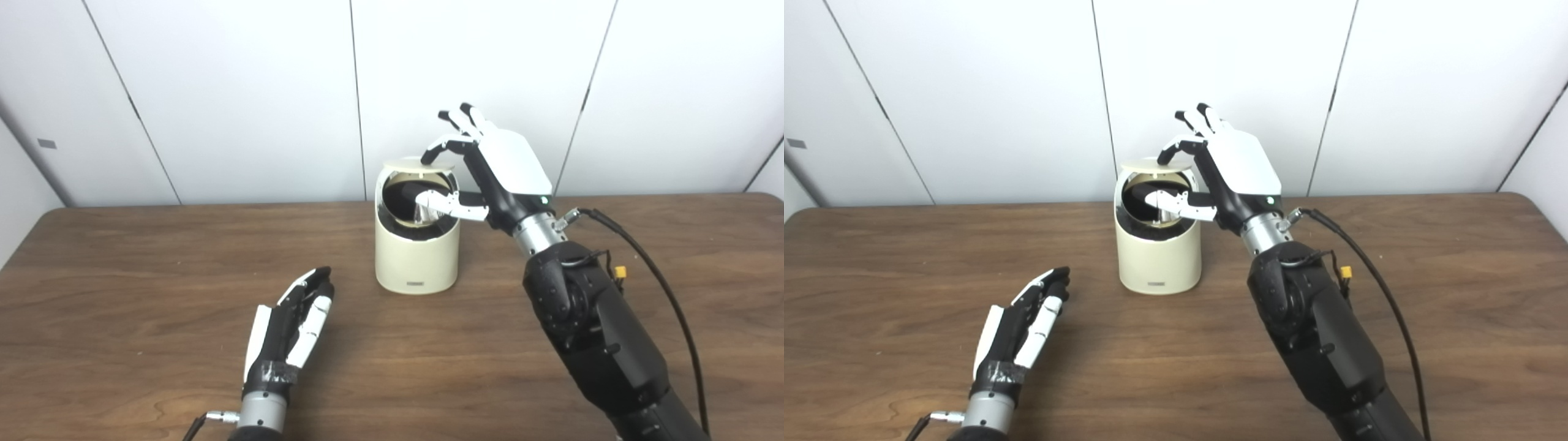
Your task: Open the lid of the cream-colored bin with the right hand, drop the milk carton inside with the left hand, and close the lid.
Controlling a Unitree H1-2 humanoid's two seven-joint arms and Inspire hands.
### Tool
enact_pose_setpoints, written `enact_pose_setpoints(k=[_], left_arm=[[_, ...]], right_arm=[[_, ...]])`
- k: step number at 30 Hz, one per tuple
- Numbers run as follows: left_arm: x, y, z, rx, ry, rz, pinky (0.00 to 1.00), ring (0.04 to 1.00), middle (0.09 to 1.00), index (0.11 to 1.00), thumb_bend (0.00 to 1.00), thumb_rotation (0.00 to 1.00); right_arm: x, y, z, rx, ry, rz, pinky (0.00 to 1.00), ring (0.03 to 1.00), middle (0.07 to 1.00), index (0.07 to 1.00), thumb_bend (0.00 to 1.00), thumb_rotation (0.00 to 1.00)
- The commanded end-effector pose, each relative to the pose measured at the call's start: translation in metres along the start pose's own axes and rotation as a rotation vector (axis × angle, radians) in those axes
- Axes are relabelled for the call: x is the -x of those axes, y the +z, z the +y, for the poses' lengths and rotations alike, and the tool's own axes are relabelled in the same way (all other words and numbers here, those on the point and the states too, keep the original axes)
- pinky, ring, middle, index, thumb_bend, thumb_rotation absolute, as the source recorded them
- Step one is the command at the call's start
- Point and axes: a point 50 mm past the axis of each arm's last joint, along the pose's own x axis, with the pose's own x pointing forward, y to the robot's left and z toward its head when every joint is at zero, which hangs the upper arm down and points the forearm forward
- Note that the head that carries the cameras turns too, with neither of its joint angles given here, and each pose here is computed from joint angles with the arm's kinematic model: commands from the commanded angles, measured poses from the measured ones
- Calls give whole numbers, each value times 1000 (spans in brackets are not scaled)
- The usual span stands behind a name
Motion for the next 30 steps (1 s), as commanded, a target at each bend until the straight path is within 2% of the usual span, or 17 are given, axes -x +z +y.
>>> enact_pose_setpoints(k=[1, 4, 9, 12, 17, 26, 30], left_arm=[[-5, 17, -2, 7, 14, -63, 780, 806, 842, 866, 581, 856], [-6, 18, -1, 6, 19, -65, 776, 805, 843, 866, 584, 851], [-6, 18, 0, 4, 18, -74, 773, 804, 842, 863, 579, 858], [-4, 20, 1, 2, 11, -84, 776, 808, 841, 862, 581, 864], [-4, 26, 2, -10, 7, -91, 781, 814, 840, 866, 601, 897], [-5, 23, 3, -12, 7, -92, 777, 820, 837, 861, 587, 888], [-4, 24, 2, -11, 6, -90, 772, 815, 835, 859, 576, 878]], right_arm=[[-4, 11, -17, 51, -94, -51, 997, 986, 910, 599, 551, 884], [1, 12, -13, 96, -99, -56, 1000, 973, 898, 591, 548, 870], [7, 13, -2, 182, -51, -77, 1000, 966, 891, 610, 566, 823], [9, 18, 7, 239, 0, -86, 1000, 976, 907, 644, 573, 860], [13, 27, 18, 252, 40, -105, 1000, 974, 900, 649, 605, 837], [18, 31, 25, 275, 72, -116, 1000, 990, 908, 653, 586, 808], [21, 30, 27, 309, 92, -114, 1000, 994, 913, 657, 580, 829]])
